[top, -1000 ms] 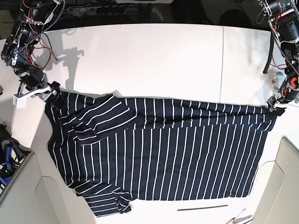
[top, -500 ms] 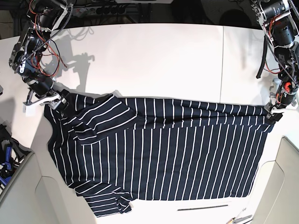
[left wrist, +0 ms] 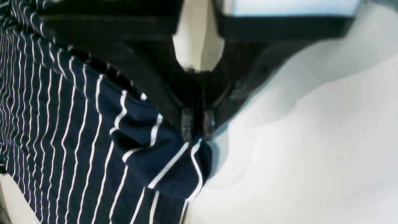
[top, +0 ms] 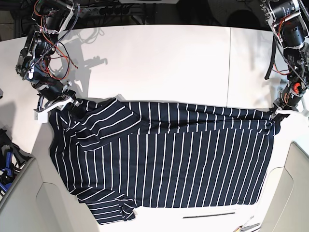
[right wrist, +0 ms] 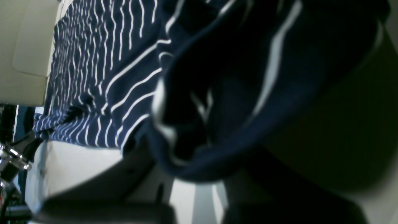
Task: Fold the T-shirt properly
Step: 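Lift the shoulder edge with both grippers and fold it over the body, then release the shirt and raise both grippers away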
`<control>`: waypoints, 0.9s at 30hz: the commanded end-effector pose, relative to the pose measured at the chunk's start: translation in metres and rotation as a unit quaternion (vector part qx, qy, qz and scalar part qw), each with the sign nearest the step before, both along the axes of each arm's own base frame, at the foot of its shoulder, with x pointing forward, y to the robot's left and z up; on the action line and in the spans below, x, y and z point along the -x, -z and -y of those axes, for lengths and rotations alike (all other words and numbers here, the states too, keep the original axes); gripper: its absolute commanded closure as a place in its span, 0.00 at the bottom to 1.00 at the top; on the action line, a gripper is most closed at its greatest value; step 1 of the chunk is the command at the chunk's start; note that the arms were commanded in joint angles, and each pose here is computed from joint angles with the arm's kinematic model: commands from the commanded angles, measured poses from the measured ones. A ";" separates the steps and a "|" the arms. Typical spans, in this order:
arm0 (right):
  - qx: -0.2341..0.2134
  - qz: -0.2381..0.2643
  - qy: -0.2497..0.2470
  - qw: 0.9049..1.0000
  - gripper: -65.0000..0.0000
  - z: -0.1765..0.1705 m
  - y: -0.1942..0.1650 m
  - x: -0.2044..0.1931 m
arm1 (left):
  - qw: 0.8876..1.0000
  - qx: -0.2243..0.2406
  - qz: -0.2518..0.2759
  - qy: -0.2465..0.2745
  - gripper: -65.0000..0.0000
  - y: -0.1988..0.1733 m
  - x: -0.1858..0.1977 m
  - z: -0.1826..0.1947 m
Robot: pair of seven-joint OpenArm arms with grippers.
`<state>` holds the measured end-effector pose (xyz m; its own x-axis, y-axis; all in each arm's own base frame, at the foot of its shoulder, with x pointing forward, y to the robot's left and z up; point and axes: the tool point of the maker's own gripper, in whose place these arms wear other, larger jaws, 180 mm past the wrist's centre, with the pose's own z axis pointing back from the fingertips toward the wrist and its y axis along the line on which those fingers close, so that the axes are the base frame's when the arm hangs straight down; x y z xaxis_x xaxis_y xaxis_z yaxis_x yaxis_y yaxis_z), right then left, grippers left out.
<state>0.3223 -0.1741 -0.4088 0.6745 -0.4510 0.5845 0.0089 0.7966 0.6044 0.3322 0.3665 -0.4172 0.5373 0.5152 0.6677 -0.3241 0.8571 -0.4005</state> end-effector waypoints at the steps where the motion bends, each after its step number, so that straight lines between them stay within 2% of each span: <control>1: -0.001 0.025 -0.007 1.000 1.00 0.002 -0.016 -0.009 | 1.000 -0.017 -0.011 0.006 1.00 -0.007 0.002 -0.011; 5: 0.000 0.011 -0.032 0.999 1.00 -0.004 -0.018 0.001 | 0.999 -0.028 -0.005 0.038 1.00 -0.018 0.011 -0.016; 16: 0.057 0.024 -0.052 0.997 1.00 0.008 -0.039 0.033 | 0.998 -0.055 0.009 0.026 1.00 -0.052 0.067 -0.039; 22: 0.070 0.007 -0.065 0.995 1.00 0.011 -0.037 0.058 | 0.997 -0.070 -0.008 0.041 1.00 -0.051 0.089 -0.034; 27: 0.071 -0.012 -0.069 0.995 1.00 0.010 -0.030 0.085 | 0.996 -0.073 -0.026 0.034 1.00 -0.046 0.110 -0.041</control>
<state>0.2300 -0.1807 -0.3909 0.7680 -0.2691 0.5812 -0.0693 0.8672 0.4931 0.2128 0.3988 -0.3886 0.6323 0.4003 0.6633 -0.2990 0.9159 -0.2678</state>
